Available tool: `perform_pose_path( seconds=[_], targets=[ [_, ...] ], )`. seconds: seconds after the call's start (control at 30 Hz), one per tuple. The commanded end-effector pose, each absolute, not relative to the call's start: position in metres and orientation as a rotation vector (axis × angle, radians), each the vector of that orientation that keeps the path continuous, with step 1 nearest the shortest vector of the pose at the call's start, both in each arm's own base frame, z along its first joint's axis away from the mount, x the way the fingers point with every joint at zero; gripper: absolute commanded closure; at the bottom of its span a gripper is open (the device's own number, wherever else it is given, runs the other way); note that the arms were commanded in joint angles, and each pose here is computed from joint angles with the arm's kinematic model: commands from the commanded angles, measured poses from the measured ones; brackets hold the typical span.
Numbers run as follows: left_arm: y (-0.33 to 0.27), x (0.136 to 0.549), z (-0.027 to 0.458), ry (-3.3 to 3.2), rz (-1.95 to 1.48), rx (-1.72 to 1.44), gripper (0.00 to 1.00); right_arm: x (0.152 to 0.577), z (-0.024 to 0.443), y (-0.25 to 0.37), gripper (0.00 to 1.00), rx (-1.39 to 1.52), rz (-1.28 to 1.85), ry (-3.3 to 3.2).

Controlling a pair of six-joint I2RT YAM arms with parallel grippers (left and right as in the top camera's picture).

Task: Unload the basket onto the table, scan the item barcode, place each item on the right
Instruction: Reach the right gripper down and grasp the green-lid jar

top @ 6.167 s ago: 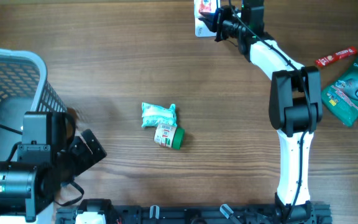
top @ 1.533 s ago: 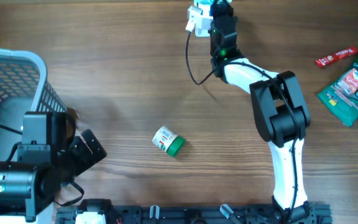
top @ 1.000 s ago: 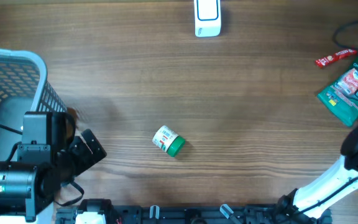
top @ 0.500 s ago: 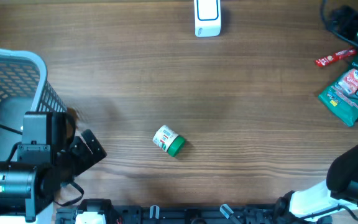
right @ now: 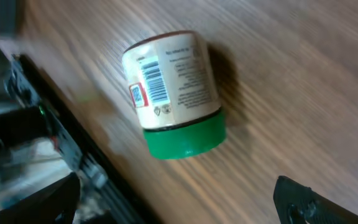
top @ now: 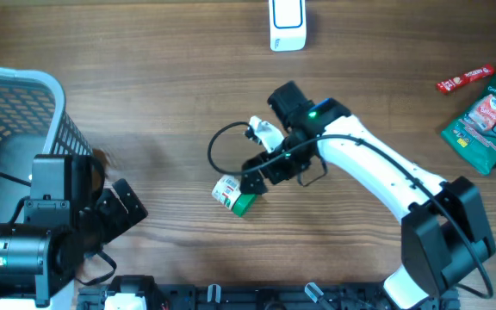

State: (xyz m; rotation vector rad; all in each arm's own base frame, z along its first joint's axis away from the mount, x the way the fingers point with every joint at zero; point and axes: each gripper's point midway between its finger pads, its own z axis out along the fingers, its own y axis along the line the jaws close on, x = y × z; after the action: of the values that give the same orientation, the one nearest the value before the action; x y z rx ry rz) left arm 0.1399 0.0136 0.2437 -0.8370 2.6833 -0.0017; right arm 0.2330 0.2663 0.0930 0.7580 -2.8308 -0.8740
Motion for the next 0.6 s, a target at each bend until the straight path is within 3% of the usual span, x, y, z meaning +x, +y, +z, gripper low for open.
perform_pose_path(
  seconds=[0.0, 0.03, 0.17, 0.4, 0.5, 0.57],
  targets=[
    [0.012, 0.140, 0.245, 2.678, -0.013, -0.845, 0.00, 0.233, 0.086, 0.264, 0.00, 0.047, -0.752, -2.819],
    [0.012, 0.140, 0.245, 2.679, -0.013, -0.845, 0.00, 0.235, 0.087, 0.267, 0.00, 0.063, -0.772, -2.826],
    [0.012, 0.140, 0.245, 2.678, -0.013, -0.845, 0.00, 0.228, 0.081, 0.270, 0.00, 0.796, -0.779, -2.856],
    [0.012, 0.140, 0.245, 2.678, -0.013, -0.845, 0.00, 0.217, 0.030, 0.295, 0.00, 1.210, -0.475, -3.011],
    [0.012, 0.140, 0.245, 2.678, -0.013, -0.845, 0.00, 0.227, 0.019, 0.280, 0.00, 1.211, -0.142, -3.152],
    [0.012, 0.140, 0.245, 2.678, -0.013, -0.845, 0.00, 0.227, 0.012, 0.280, 0.01, 1.219, -0.111, -3.152]
  ],
)
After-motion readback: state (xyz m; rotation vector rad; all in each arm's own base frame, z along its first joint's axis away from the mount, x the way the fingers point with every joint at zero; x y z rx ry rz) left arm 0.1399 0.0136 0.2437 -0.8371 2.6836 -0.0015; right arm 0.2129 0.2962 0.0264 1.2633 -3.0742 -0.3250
